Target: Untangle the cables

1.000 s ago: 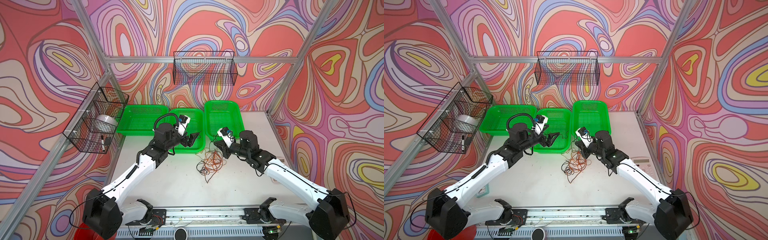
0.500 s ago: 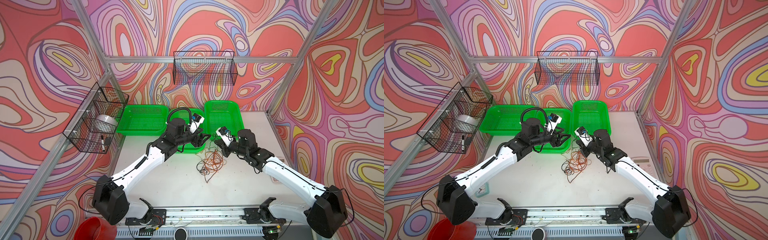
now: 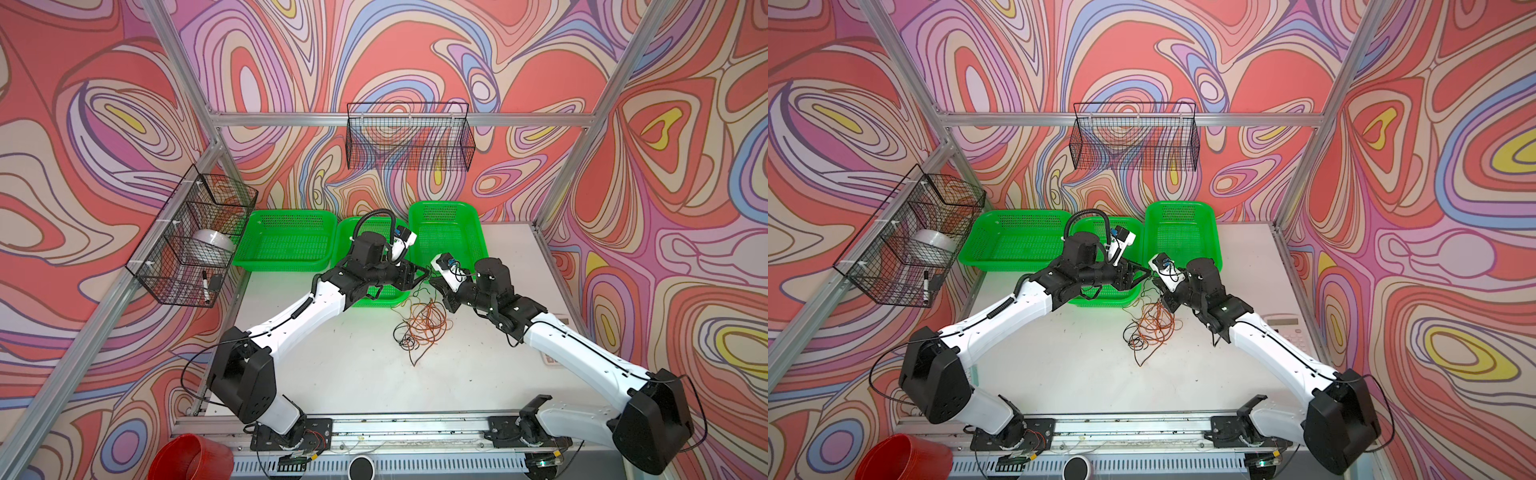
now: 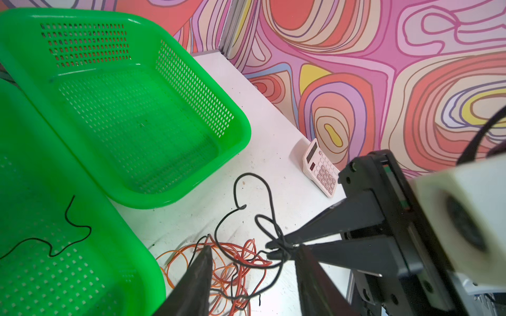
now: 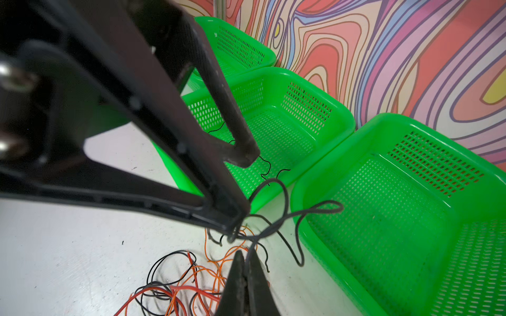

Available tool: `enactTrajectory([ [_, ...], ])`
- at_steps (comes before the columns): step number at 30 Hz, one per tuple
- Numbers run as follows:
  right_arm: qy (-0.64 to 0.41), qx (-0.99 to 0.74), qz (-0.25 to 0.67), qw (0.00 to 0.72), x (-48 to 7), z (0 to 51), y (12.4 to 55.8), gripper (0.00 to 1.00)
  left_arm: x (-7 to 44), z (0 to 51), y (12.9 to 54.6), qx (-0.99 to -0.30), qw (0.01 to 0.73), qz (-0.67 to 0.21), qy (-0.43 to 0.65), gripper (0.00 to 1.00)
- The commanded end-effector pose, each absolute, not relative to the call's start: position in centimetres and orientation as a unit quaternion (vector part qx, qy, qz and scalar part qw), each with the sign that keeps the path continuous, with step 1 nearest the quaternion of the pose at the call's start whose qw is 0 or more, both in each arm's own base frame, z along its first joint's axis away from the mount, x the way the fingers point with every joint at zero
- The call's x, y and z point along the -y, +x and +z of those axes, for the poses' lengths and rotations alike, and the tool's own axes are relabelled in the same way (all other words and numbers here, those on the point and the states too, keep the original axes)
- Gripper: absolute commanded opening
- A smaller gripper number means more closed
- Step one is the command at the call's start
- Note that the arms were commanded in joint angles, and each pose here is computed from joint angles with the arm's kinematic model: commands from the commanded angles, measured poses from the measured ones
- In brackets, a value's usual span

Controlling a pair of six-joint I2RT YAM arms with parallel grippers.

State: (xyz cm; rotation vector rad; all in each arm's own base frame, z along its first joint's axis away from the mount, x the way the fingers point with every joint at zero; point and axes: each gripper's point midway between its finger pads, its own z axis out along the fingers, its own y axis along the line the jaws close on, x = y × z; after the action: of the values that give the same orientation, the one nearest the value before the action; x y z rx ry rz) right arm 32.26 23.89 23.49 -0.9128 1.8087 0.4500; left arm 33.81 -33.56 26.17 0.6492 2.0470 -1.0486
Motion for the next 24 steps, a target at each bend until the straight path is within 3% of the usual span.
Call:
enactTrajectory([
  [1, -0.383, -0.745, 0.178, 0.516, -24.0, 23.9, 32.7, 0.0, 34.5, 26.6, 33.6, -0.797, 0.351, -0.428, 0.242, 0.51],
  [8, -0.384, -0.746, 0.174, 0.516, -24.0, 23.7, 32.7, 0.0, 35.2, 26.6, 33.9, -0.795, 0.344, -0.437, 0.242, 0.47],
  [15, -0.384, -0.745, 0.172, 0.517, -23.9, 23.6, 32.8, 0.0, 35.2, 26.2, 34.1, -0.795, 0.345, -0.434, 0.246, 0.19],
  [22, -0.383, -0.746, 0.168, 0.517, -23.8, 23.6, 32.9, 0.0, 35.4, 26.4, 34.2, -0.789, 0.35, -0.437, 0.254, 0.0],
  [24, -0.381, -0.75, 0.164, 0.515, -23.6, 23.3, 32.8, 0.0, 35.2, 27.1, 34.2, -0.783, 0.363, -0.434, 0.259, 0.0],
])
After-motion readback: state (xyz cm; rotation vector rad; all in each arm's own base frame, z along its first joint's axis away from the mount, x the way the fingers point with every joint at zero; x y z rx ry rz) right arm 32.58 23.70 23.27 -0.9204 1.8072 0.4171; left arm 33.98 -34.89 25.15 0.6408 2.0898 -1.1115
